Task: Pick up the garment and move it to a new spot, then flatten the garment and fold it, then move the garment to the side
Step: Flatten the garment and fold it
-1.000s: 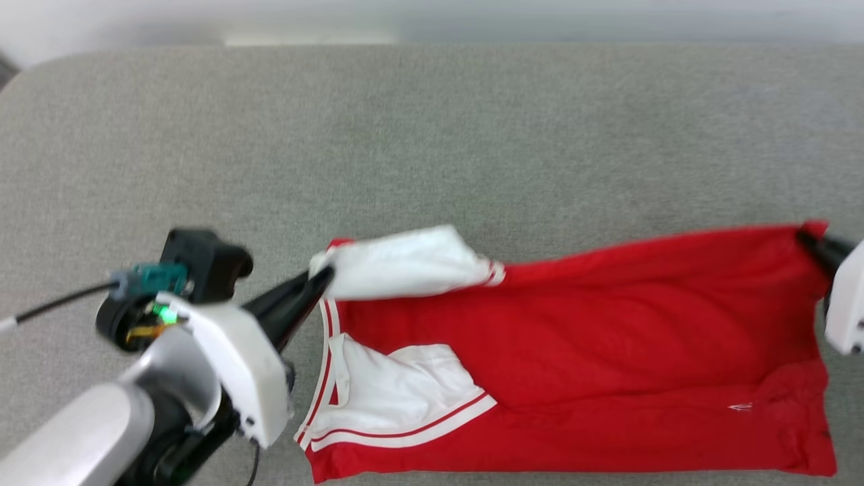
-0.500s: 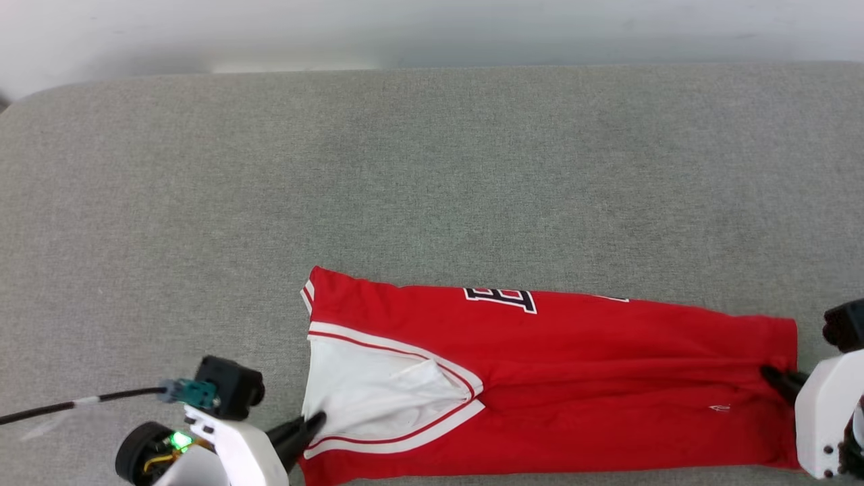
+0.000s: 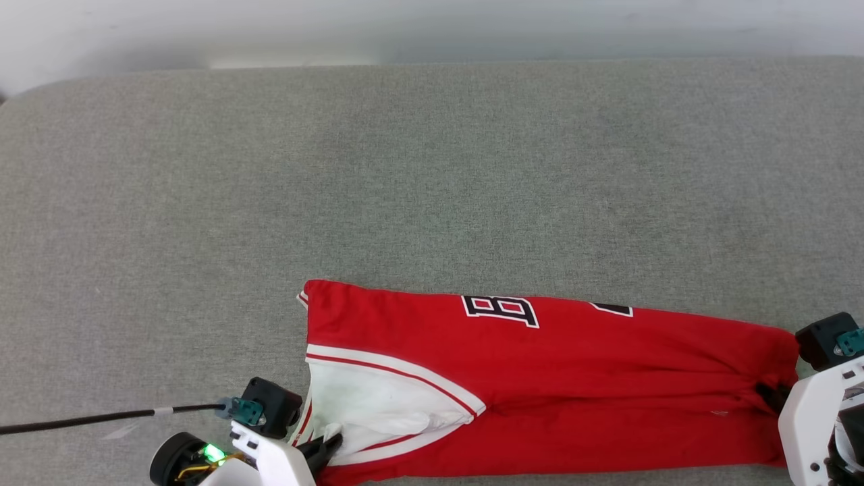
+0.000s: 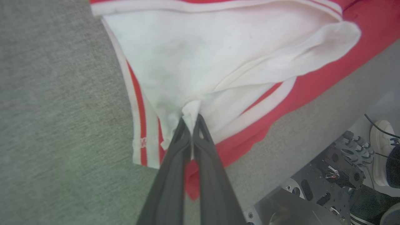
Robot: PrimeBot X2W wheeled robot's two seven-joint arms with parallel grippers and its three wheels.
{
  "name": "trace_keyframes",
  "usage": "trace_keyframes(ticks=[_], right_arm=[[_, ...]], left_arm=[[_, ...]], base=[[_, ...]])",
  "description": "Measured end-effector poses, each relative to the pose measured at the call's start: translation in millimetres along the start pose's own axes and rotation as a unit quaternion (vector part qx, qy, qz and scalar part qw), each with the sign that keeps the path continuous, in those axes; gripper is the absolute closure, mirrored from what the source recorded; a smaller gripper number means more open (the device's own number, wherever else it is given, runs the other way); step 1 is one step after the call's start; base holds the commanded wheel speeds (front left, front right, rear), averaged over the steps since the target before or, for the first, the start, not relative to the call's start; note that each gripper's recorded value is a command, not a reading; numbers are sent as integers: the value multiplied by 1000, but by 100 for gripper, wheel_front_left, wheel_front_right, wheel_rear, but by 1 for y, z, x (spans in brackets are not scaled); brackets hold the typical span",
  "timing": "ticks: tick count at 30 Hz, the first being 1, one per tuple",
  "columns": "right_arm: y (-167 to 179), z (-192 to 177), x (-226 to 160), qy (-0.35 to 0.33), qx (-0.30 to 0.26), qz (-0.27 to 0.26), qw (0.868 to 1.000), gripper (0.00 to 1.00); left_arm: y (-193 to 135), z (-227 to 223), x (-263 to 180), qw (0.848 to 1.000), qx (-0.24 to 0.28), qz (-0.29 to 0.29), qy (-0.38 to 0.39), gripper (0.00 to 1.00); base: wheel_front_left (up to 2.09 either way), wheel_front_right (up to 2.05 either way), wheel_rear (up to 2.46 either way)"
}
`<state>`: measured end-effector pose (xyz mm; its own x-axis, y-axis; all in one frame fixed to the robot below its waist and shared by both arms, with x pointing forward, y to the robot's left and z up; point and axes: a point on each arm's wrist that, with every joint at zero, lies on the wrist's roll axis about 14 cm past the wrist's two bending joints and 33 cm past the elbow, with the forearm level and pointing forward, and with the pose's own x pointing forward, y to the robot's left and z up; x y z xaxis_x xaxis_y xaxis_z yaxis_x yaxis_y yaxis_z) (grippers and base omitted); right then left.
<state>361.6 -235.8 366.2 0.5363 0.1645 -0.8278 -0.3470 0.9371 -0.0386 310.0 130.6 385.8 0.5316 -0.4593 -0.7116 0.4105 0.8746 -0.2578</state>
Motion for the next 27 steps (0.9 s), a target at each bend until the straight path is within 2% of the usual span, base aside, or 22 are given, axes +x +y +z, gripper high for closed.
trace_keyframes(ticks=[1,2,5,9,14,21,24,27], right_arm=[[1,-1,0,1,0,1,1000,100],[1,0,0,-2,-1,1,1000,0],[1,6,-3,-15,-3,-2,1000,0],[-2,21,-12,-45,-1,-7,999,0],[1,55,-35,-108,22,1,994,0],[2,94,-66,-186,53,1,981,0],[2,99,-73,-206,72,-4,976,0],[4,95,-73,-213,98,-8,972,0]], left_arm=[[0,-2,1,1000,5,0,3,35],[-1,-4,2,1000,7,1,5,0],[-4,-2,2,1000,7,0,-9,0],[-3,18,-2,998,20,11,-64,0],[1,64,-20,982,36,36,-179,0],[2,119,-55,937,28,60,-342,0],[7,135,-72,910,23,85,-405,0],[10,140,-82,894,28,105,-435,0]], base=[[0,0,0],[0,0,0],[0,0,0],[0,0,0],[0,0,0],[0,0,0],[0,0,0],[0,0,0]])
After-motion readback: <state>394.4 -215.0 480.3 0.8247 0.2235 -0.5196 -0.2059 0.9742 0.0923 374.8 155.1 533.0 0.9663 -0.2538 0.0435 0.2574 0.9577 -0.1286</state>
